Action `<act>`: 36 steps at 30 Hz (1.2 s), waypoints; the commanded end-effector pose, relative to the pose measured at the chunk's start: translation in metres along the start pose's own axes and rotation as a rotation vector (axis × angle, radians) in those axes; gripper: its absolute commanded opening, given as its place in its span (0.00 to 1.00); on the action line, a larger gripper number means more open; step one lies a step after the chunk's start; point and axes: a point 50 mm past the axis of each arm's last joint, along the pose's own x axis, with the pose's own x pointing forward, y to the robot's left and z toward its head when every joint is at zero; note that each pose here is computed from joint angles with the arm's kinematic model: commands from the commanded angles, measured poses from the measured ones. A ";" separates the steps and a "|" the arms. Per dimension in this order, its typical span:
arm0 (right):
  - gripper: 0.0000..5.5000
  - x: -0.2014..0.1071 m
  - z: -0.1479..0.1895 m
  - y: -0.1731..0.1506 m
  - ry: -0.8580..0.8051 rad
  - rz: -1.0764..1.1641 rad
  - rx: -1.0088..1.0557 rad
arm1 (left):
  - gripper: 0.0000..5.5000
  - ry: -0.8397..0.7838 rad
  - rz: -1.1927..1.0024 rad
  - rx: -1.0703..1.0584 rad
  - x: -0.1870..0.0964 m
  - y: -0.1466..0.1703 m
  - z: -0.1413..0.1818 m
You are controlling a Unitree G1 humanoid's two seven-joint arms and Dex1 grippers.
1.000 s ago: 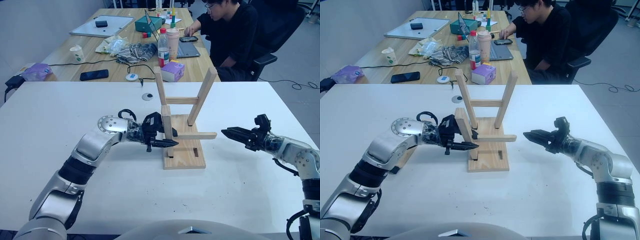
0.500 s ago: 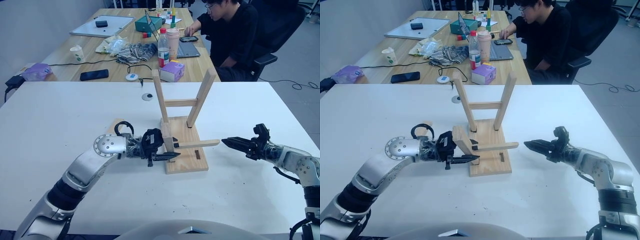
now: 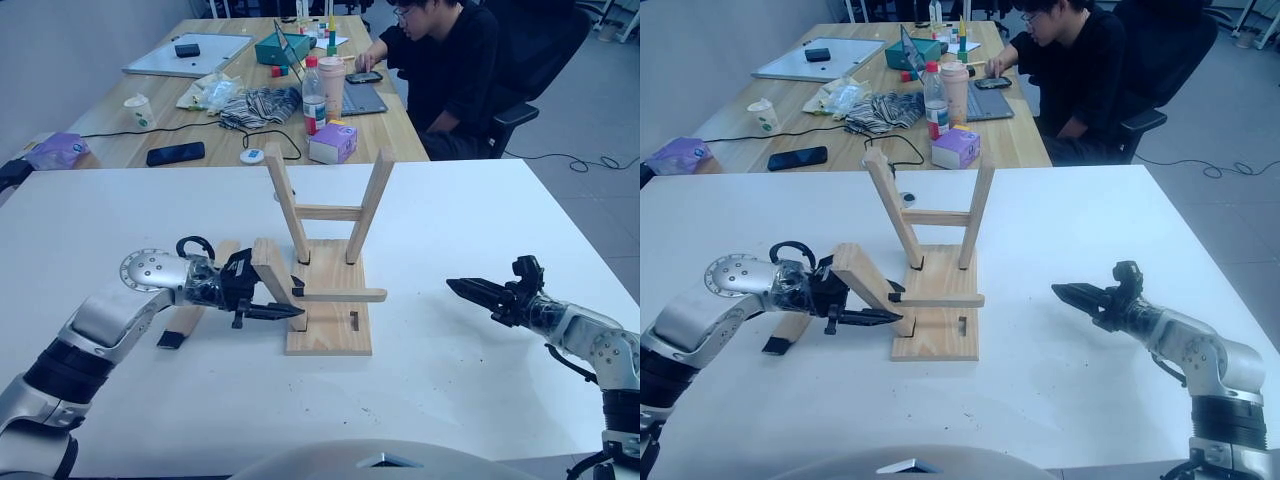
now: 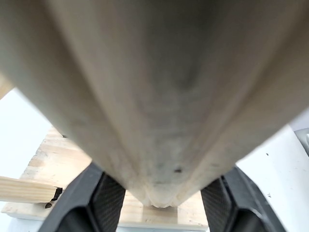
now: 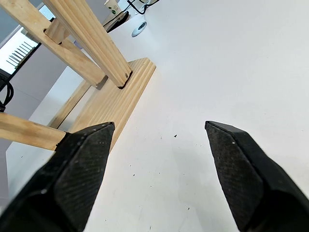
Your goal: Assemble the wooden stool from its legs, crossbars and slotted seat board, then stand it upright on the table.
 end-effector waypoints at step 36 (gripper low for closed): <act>0.63 0.005 -0.008 0.000 -0.114 -0.074 0.014 | 0.70 0.207 0.871 -0.739 -0.094 -0.011 -0.123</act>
